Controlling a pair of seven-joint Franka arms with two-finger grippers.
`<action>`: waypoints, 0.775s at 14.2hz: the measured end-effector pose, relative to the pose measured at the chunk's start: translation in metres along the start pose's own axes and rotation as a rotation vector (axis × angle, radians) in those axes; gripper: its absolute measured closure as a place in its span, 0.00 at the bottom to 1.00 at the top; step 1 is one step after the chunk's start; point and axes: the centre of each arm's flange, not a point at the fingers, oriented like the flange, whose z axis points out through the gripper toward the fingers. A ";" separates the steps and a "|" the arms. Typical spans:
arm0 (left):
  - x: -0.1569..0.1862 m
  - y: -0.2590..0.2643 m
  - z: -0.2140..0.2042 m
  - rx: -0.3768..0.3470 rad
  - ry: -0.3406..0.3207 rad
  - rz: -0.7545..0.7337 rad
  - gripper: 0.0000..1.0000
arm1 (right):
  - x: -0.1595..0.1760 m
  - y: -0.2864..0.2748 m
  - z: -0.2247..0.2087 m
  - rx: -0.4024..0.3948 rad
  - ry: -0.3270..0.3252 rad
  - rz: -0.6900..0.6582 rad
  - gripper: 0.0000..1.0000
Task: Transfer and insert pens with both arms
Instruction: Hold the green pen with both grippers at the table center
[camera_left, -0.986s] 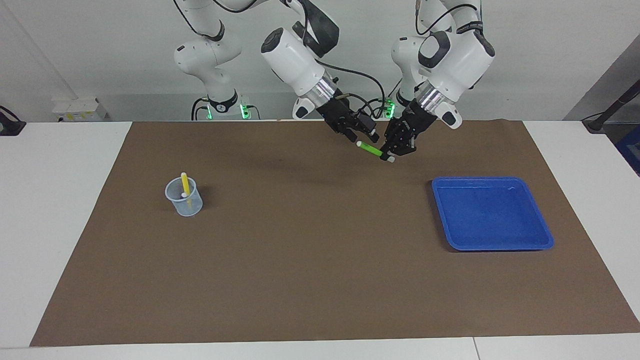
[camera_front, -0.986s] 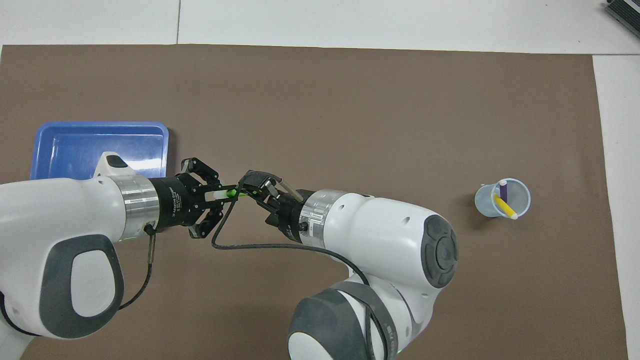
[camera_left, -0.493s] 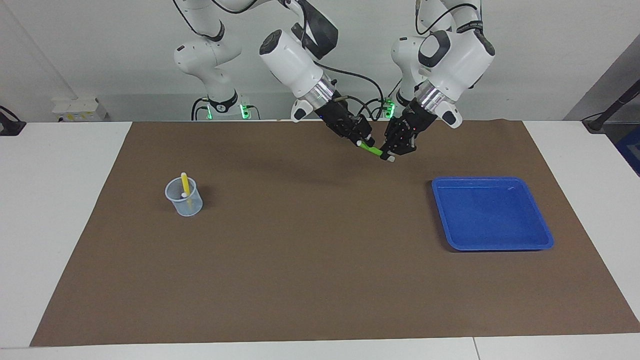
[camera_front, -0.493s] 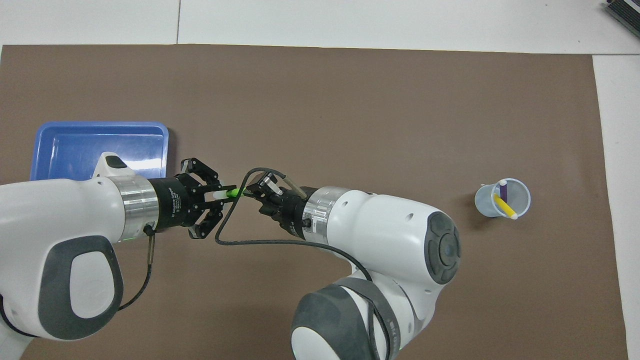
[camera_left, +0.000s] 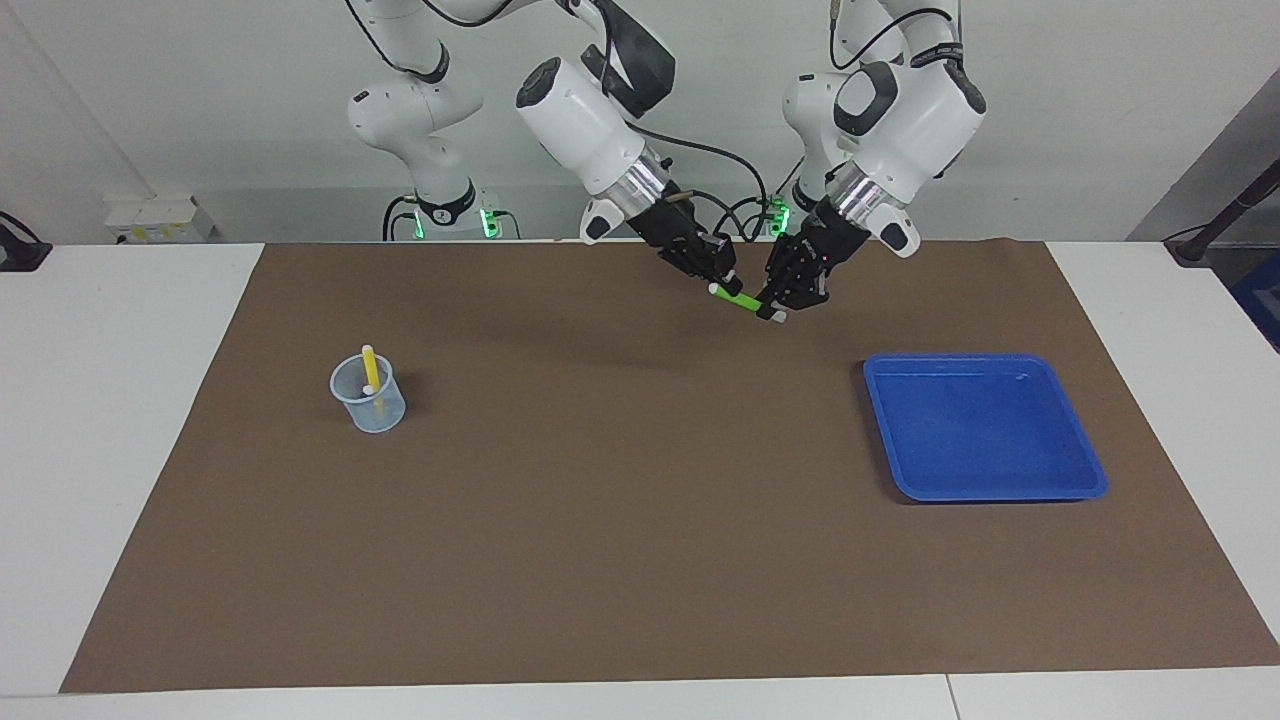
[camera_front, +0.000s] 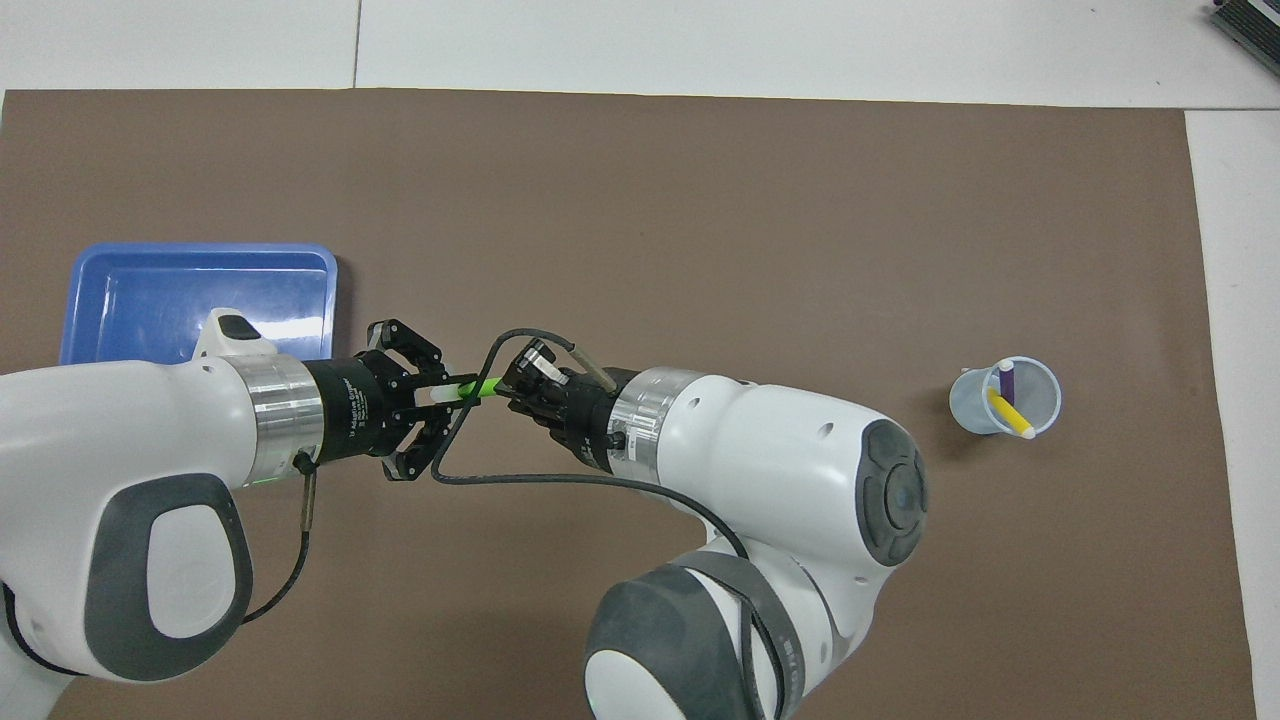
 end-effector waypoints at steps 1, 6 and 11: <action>0.000 0.000 0.000 0.000 0.000 0.000 0.81 | 0.000 0.000 0.000 0.000 0.000 0.000 0.83; 0.000 0.000 0.000 0.000 -0.001 0.000 0.81 | 0.000 0.000 0.000 0.000 0.000 0.001 0.83; -0.001 0.000 0.000 -0.002 -0.003 -0.001 0.81 | 0.002 0.000 -0.001 -0.001 0.001 -0.046 0.83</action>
